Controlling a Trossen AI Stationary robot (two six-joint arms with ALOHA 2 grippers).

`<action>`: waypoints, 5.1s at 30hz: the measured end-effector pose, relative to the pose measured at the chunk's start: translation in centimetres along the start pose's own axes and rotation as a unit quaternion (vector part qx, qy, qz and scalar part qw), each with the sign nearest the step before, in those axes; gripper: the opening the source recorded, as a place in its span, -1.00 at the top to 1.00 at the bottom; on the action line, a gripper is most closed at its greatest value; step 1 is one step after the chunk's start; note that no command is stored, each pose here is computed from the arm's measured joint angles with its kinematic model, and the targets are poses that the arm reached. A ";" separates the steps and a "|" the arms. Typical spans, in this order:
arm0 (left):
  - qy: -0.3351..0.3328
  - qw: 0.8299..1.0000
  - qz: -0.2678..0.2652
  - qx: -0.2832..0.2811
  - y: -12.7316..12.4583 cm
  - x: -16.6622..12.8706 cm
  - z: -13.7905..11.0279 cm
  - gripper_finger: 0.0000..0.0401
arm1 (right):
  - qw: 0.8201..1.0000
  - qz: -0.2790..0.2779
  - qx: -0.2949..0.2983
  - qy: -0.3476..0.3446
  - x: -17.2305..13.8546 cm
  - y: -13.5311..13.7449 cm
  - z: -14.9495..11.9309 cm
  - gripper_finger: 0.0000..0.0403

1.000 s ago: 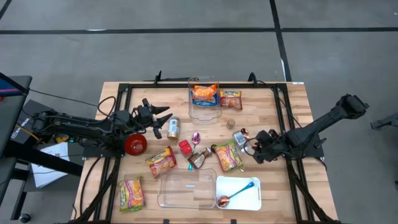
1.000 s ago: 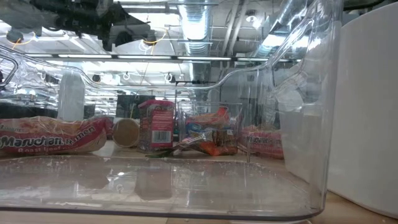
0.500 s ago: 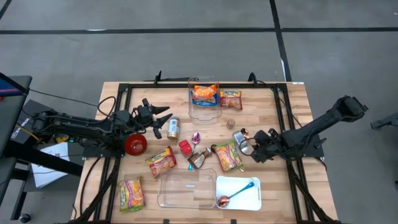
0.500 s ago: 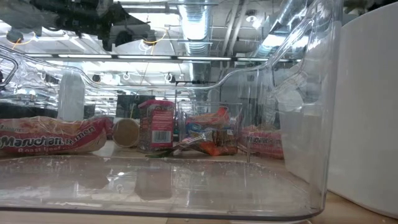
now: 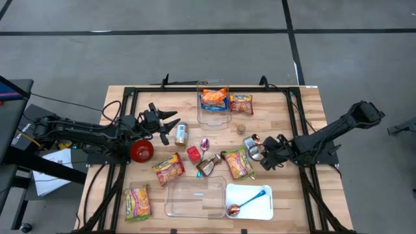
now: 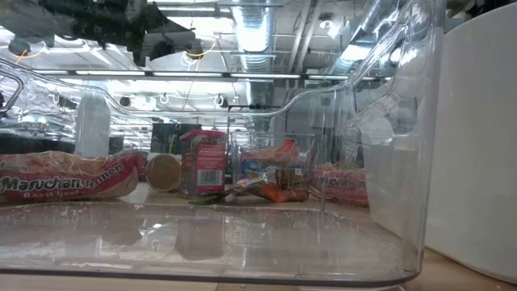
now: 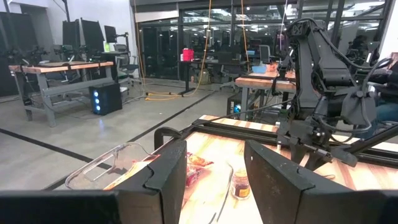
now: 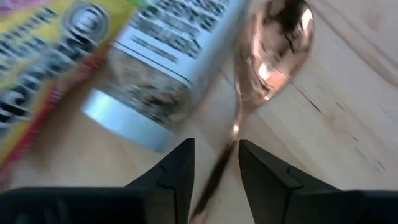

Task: Pick & Place Food Item
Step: Put the gold spoon into the white bin

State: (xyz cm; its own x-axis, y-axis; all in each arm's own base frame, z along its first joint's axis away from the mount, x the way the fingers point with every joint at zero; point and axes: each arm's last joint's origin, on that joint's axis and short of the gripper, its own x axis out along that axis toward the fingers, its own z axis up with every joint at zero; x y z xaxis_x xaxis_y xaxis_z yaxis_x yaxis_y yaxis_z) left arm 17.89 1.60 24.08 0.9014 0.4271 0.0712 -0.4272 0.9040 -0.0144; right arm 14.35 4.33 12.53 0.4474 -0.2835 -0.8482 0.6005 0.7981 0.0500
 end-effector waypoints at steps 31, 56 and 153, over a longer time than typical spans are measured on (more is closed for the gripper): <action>0.000 1.000 0.000 -0.009 0.0 0.0 0.0 0.23 | 1.000 -0.005 0.007 0.012 1.4 -1.9 -0.3 0.97; 0.000 1.000 0.000 -0.009 0.0 0.0 0.0 0.23 | 0.992 -0.077 -0.028 -0.094 -0.7 -1.2 1.3 1.00; 0.006 1.000 0.000 -0.015 0.0 0.0 -0.1 0.23 | 0.743 0.504 -0.418 -0.138 -5.3 13.6 0.7 1.00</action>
State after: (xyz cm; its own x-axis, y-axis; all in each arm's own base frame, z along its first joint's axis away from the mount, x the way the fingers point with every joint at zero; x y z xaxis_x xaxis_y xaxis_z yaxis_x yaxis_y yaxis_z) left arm 17.91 1.59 23.96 0.9025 0.4264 0.0600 -0.4244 0.9044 -0.0435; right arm 20.61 16.27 18.13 0.5783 0.6767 -0.4556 -0.7020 0.6974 0.1447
